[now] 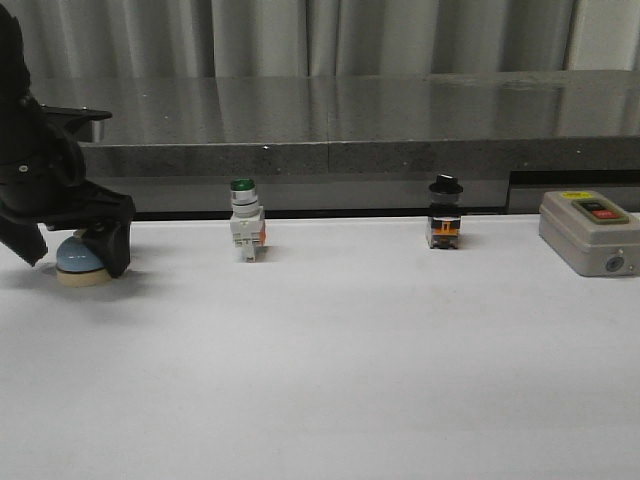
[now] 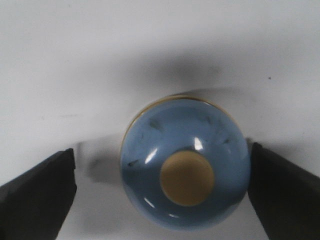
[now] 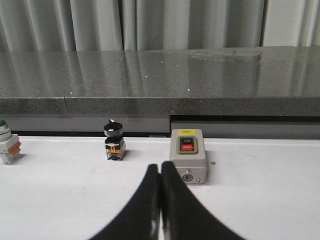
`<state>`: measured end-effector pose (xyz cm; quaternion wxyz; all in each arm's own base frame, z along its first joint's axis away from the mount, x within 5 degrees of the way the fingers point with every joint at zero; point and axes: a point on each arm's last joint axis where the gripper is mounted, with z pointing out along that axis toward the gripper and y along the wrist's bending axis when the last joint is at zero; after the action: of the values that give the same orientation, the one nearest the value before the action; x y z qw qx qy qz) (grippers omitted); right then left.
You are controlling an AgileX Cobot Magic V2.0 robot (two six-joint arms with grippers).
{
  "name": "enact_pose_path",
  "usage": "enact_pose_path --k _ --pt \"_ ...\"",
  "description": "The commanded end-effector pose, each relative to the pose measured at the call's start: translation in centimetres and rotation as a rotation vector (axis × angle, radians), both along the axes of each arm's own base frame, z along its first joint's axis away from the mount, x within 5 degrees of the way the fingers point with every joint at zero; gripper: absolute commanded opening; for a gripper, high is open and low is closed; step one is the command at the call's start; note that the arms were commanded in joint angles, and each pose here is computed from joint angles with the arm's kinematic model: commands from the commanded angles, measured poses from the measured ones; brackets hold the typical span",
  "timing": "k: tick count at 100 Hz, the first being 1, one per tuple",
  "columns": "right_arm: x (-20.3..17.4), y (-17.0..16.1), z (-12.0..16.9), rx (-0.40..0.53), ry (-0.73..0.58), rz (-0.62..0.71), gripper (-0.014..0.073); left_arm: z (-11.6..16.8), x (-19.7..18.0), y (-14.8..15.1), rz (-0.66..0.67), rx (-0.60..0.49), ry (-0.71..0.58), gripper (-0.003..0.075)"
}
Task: Place and press bell with both arms
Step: 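Lower the left gripper over the blue bell and grasp it, then lift the bell with the left gripper and carry it toward the table center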
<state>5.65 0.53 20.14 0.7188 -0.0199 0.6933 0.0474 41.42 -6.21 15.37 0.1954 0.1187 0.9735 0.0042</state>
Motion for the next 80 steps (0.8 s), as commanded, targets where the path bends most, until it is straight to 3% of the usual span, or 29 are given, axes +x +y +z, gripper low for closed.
enact_pose_path --k 1,10,27,39,58,80 --pt "-0.3 0.0 1.4 0.005 -0.123 -0.005 -0.0070 3.0 0.7 -0.1 0.008 -0.024 -0.113 0.0644" --pt "-0.3 0.0 1.4 0.005 -0.123 -0.005 -0.0070 3.0 0.7 -0.1 0.002 -0.021 -0.115 0.0575" --pt "-0.3 0.0 1.4 0.005 -0.123 -0.005 -0.0070 3.0 0.7 -0.1 -0.004 -0.016 -0.118 0.0322" --pt "-0.3 0.0 1.4 0.005 -0.123 -0.005 -0.0070 3.0 0.7 -0.1 -0.007 -0.011 -0.121 0.0197" --pt "-0.3 0.0 1.4 0.005 -0.123 -0.005 -0.0070 4.0 0.3 -0.1 -0.008 -0.009 -0.112 0.0177" --pt "-0.3 0.0 1.4 0.005 -0.123 -0.005 -0.0070 8.5 -1.3 -1.5 -0.045 -0.026 -0.189 0.0176"
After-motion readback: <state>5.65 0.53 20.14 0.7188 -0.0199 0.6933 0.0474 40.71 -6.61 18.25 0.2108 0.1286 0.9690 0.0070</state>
